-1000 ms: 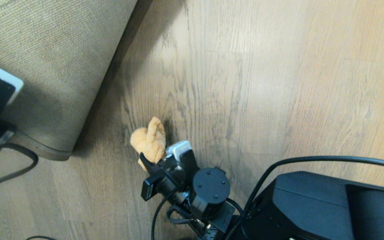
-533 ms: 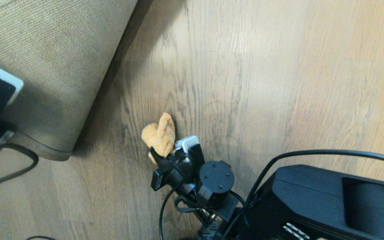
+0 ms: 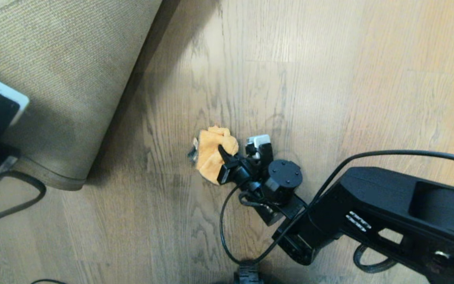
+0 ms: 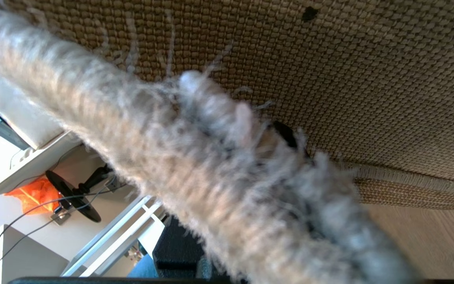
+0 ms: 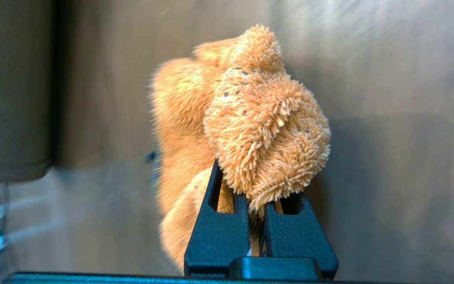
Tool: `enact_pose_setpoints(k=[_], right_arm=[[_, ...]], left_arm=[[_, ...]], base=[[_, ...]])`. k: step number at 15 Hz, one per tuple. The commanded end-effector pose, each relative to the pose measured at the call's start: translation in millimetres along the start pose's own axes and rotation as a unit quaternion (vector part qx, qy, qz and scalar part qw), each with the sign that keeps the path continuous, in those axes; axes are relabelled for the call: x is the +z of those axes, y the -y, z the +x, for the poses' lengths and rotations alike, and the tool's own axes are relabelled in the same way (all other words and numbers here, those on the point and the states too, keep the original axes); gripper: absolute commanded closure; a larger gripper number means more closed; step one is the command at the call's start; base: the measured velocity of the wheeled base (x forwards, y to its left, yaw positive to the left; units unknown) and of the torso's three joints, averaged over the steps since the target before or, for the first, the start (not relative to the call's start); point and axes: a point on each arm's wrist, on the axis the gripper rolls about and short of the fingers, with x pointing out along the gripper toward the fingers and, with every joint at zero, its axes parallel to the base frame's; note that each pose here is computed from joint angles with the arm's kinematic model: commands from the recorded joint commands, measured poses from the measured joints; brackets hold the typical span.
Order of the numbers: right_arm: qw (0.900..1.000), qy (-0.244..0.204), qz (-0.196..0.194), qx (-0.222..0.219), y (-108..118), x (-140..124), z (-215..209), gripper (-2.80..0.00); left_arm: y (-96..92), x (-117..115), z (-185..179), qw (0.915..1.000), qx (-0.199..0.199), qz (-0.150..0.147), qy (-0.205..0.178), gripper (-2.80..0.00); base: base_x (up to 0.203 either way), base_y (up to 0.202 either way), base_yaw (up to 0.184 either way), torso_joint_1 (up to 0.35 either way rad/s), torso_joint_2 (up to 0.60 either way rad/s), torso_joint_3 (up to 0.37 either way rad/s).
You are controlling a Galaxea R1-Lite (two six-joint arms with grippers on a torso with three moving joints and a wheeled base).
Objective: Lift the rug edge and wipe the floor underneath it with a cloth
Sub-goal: Wipe the floor under the carpet with a rag
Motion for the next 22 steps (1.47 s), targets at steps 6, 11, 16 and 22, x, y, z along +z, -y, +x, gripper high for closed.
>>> enact_pose_setpoints(k=[6, 11, 16, 22], right_arm=[[0.996, 0.068, -0.012, -0.053, 51, 43, 7, 0.0], [0.99, 0.097, -0.029, -0.098, 93, 71, 5, 0.0], [0.985, 0.125, -0.034, -0.118, 112, 96, 1, 0.0], [0.973, 0.163, -0.053, -0.156, 143, 134, -10, 0.0]], left_arm=[[0.6, 0, -1, 1.0, 0.0, 0.001, 0.0, 0.0], [0.1, 0, -1, 1.0, 0.001, 0.0, 0.001, 0.0], [0.2, 0, -1, 1.0, 0.001, 0.0, 0.001, 0.0], [-0.2, 0, -1, 1.0, 0.001, 0.0, 0.001, 0.0]], base=[[0.0, 0.0, 0.0, 0.0, 0.0, 0.0], [0.0, 0.0, 0.0, 0.0, 0.0, 0.0], [0.0, 0.0, 0.0, 0.0, 0.0, 0.0], [0.0, 0.0, 0.0, 0.0, 0.0, 0.0]])
